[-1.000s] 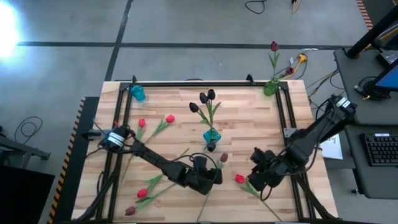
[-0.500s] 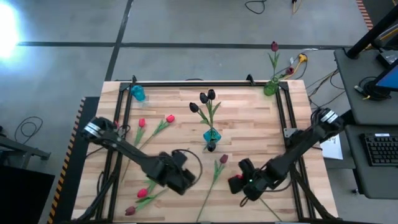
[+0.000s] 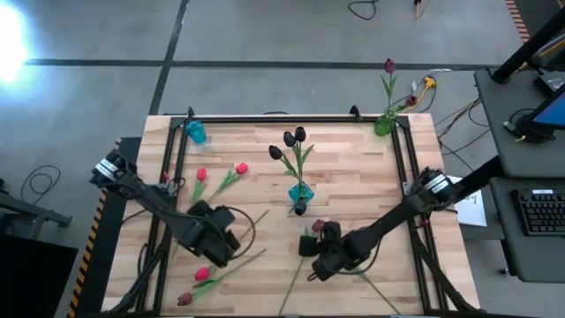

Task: Sort flowers into vase by color
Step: Put the dark red flower into the green vase

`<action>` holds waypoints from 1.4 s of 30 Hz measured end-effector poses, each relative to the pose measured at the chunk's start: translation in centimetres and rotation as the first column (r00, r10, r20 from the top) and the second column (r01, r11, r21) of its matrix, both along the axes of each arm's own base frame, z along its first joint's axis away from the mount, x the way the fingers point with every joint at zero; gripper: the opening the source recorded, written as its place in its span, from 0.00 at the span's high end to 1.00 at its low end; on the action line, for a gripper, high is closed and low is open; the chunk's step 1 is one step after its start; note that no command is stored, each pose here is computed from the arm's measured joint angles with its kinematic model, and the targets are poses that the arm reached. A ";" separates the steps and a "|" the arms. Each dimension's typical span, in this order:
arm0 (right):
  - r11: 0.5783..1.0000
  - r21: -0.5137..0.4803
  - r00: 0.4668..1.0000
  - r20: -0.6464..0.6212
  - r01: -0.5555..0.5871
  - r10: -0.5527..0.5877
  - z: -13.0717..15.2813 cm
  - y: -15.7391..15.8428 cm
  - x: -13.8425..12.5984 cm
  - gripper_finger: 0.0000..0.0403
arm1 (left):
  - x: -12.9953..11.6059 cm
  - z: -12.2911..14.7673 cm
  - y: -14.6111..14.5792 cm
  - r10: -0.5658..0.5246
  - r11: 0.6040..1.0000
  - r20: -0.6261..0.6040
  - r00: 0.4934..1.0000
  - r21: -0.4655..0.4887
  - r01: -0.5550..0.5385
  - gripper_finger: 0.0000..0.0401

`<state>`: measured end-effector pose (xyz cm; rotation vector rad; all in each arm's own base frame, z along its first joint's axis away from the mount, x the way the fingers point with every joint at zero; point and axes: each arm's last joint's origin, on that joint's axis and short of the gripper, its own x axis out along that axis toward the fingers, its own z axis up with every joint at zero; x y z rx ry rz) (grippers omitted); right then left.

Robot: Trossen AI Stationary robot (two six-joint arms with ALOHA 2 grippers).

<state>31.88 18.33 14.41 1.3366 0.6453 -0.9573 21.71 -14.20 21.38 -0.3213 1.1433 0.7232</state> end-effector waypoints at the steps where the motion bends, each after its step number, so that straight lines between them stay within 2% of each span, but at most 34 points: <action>1: 1.000 0.008 1.000 -0.008 0.019 -0.019 -0.4 0.0 0.1 0.51 | -0.6 -0.4 0.1 0.005 1.000 -0.013 1.000 -0.003 -0.005 0.43; 4: 0.997 0.033 0.998 -0.008 0.066 -0.066 -1.2 -0.1 0.3 0.51 | -2.0 -1.2 0.1 0.006 1.000 -0.026 1.000 -0.006 -0.006 0.43; 9: 0.996 0.072 0.996 0.058 0.060 -0.065 -1.3 -0.4 1.5 0.51 | -3.6 -1.7 0.1 -0.032 0.999 -0.050 0.998 -0.015 0.031 0.43; 14: 0.996 0.068 0.997 0.036 0.060 -0.062 -1.5 -1.0 1.7 0.54 | -5.4 -1.5 1.0 -0.057 0.998 -0.036 0.998 -0.042 0.055 0.49; 18: 0.991 0.094 0.995 0.023 0.096 -0.099 -1.8 -1.2 1.6 0.64 | -6.3 -1.4 1.9 -0.041 0.997 0.011 0.999 -0.068 0.042 0.55; 22: 0.990 0.091 0.995 0.004 0.104 -0.104 -2.4 -1.3 1.4 0.79 | -6.8 -1.4 2.3 -0.002 0.996 0.085 0.996 -0.091 0.010 0.62; 24: 0.994 0.078 0.997 -0.005 0.083 -0.083 -2.3 -1.4 1.3 0.87 | -7.0 -1.4 2.2 -0.036 0.994 0.099 0.994 -0.095 0.045 0.65; 26: 0.996 0.063 0.998 -0.015 0.066 -0.065 -1.8 -1.3 0.9 0.94 | -7.3 -1.2 1.8 -0.123 0.987 0.104 0.987 -0.092 0.133 0.69; 30: 0.999 -0.004 0.997 -0.049 0.054 -0.054 1.1 -1.6 -1.0 0.96 | -8.1 -0.3 0.4 -0.287 0.948 0.132 0.949 -0.103 0.301 0.75; 34: 0.998 -0.053 0.990 -0.137 0.031 -0.038 5.3 -3.0 -4.2 0.97 | -8.7 1.5 -0.4 -0.334 0.924 0.214 0.918 -0.117 0.364 0.80; 37: 0.998 -0.065 0.991 -0.132 -0.008 0.000 8.6 -4.3 -6.1 0.97 | -8.7 3.1 -0.5 -0.380 0.903 0.291 0.878 -0.092 0.421 0.81; 40: 0.995 -0.090 0.996 -0.083 -0.044 0.037 11.8 -5.7 -8.1 0.97 | -8.4 4.5 -0.8 -0.441 0.855 0.412 0.798 -0.079 0.513 0.81; 42: 0.989 -0.136 0.997 -0.053 -0.055 0.048 13.6 -6.8 -9.7 0.97 | -7.9 5.7 -1.5 -0.478 0.799 0.539 0.694 -0.062 0.598 0.81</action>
